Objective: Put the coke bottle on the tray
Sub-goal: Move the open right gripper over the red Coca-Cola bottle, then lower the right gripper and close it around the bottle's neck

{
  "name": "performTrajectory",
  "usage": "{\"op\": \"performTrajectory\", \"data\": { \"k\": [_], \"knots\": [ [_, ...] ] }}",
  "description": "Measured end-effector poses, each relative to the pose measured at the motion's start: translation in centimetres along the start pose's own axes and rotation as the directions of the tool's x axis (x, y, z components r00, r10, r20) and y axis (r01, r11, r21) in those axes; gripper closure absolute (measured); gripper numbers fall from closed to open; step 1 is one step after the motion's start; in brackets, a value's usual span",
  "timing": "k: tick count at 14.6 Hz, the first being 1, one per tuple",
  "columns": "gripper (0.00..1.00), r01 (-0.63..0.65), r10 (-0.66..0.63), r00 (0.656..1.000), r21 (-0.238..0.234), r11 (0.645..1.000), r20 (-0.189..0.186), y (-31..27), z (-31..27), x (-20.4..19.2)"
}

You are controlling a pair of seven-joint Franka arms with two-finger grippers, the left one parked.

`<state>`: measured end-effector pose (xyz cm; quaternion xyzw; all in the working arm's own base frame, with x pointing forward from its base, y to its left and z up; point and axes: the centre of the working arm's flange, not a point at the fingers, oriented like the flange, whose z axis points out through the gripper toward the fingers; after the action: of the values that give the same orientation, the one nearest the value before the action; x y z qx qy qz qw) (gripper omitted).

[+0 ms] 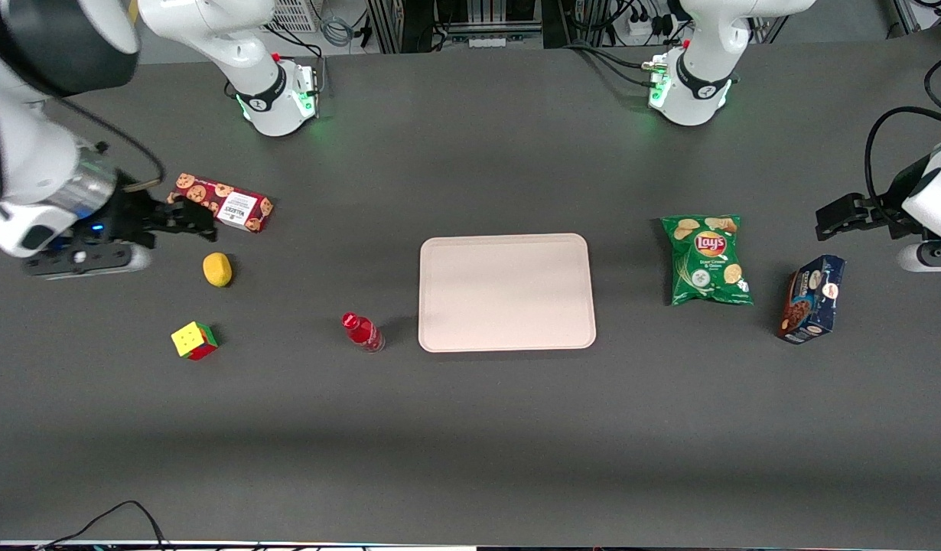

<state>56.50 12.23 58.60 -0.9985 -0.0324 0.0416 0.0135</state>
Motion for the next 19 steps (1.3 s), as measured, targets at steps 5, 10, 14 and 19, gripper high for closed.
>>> {"op": "performTrajectory", "data": {
  "k": [5,10,14,19],
  "knots": [
    [0.00,0.012,-0.012,1.000,-0.016,1.000,0.017,-9.2,1.3,-1.7],
    [0.00,0.024,-0.023,1.000,-0.011,1.000,0.021,-10.9,7.5,1.5],
    [0.00,0.024,-0.023,0.999,0.013,1.000,-0.047,-11.6,14.5,3.8],
    [0.00,0.024,-0.023,0.999,0.015,1.000,-0.035,-12.1,20.2,5.4]
  ]
}}
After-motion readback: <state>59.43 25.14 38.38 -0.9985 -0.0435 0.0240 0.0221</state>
